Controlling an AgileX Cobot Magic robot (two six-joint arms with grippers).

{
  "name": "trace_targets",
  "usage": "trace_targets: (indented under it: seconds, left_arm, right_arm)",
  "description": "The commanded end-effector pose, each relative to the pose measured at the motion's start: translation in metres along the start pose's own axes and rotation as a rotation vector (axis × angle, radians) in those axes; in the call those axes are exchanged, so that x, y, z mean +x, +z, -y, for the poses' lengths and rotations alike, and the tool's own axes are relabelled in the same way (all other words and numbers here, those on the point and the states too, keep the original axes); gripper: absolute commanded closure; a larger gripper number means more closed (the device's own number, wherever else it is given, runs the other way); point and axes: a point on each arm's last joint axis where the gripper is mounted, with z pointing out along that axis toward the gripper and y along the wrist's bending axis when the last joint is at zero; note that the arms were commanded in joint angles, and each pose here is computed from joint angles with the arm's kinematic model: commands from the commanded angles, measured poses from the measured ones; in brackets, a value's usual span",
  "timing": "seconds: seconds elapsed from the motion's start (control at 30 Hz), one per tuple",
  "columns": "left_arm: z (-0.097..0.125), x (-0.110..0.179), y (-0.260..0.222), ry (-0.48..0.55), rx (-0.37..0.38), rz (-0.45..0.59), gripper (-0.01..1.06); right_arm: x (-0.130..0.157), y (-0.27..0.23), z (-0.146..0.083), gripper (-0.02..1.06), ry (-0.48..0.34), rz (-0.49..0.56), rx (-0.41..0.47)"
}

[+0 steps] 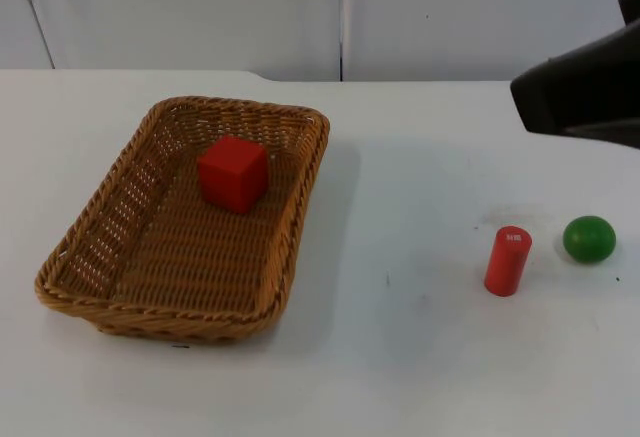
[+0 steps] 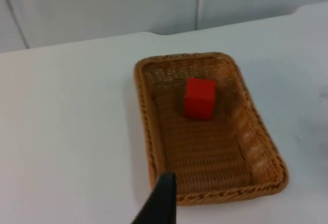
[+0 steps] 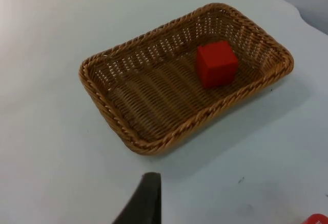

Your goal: Pick up the basket with the left hand and place the object to the left of the red cylinder into the basket with the right hand.

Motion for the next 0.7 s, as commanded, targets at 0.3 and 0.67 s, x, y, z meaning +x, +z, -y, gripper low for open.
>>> trace_targets:
  seconds: [0.3,0.67]
  left_arm:
    - [-0.004,0.032,-0.04,-0.051,-0.177,0.072,0.21]
    - [-0.013,0.051,-0.035,-0.1,-0.267,-0.016,0.21]
  right_arm:
    - [-0.001,-0.001,0.001,0.14,0.006,0.019,0.004]
    - [-0.01,-0.033,0.0,0.14,0.001,0.143,-0.001]
